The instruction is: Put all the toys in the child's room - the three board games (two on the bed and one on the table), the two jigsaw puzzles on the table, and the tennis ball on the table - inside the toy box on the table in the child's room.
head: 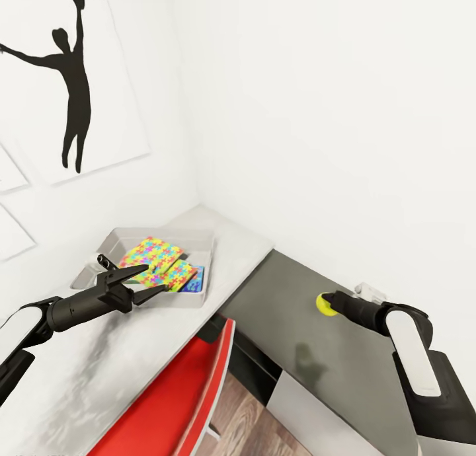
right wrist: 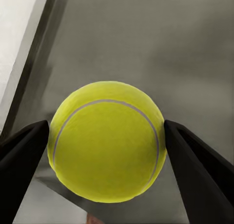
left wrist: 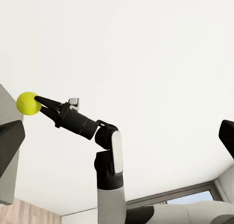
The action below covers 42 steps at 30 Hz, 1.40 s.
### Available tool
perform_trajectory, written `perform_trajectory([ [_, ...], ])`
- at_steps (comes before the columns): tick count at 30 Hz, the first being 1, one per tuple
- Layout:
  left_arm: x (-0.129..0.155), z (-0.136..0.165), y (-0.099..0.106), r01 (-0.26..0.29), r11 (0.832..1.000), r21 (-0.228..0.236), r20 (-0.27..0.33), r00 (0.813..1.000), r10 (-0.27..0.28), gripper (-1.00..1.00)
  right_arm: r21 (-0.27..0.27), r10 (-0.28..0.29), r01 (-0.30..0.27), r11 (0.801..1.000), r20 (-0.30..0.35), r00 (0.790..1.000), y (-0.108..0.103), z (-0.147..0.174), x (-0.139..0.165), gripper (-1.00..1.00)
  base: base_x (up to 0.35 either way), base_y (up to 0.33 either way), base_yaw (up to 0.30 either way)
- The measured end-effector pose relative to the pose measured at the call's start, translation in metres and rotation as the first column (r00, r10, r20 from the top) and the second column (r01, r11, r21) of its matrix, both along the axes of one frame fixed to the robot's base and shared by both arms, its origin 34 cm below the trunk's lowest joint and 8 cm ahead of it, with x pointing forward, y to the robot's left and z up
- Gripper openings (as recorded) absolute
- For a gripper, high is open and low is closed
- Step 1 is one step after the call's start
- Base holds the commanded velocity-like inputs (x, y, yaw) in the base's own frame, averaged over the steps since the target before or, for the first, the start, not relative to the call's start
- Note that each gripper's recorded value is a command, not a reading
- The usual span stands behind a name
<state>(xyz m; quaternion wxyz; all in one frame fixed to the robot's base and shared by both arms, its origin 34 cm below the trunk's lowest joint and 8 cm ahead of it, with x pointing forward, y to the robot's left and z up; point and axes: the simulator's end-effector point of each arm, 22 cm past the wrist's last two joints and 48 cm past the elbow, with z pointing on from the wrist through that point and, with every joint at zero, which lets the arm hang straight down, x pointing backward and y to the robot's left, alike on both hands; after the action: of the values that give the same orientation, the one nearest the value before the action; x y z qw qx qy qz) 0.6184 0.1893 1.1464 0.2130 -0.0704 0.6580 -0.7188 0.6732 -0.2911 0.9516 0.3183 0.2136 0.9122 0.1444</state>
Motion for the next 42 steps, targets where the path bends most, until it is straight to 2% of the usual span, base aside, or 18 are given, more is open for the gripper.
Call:
perform_trajectory([
  [16,-0.002,0.006,0.000,0.000,1.000,0.000,0.012,1.000,0.000,1.00,0.004,0.004,-0.004,1.000,0.013,1.000,0.003,0.007,0.001,-1.00,0.000,0.002,0.224],
  [42,-0.008,0.025,0.000,0.000,1.000,0.001,0.049,0.999,0.000,1.00,0.010,0.008,-0.008,1.000,0.055,0.998,0.005,0.029,0.003,-1.00,0.000,0.000,0.164],
])
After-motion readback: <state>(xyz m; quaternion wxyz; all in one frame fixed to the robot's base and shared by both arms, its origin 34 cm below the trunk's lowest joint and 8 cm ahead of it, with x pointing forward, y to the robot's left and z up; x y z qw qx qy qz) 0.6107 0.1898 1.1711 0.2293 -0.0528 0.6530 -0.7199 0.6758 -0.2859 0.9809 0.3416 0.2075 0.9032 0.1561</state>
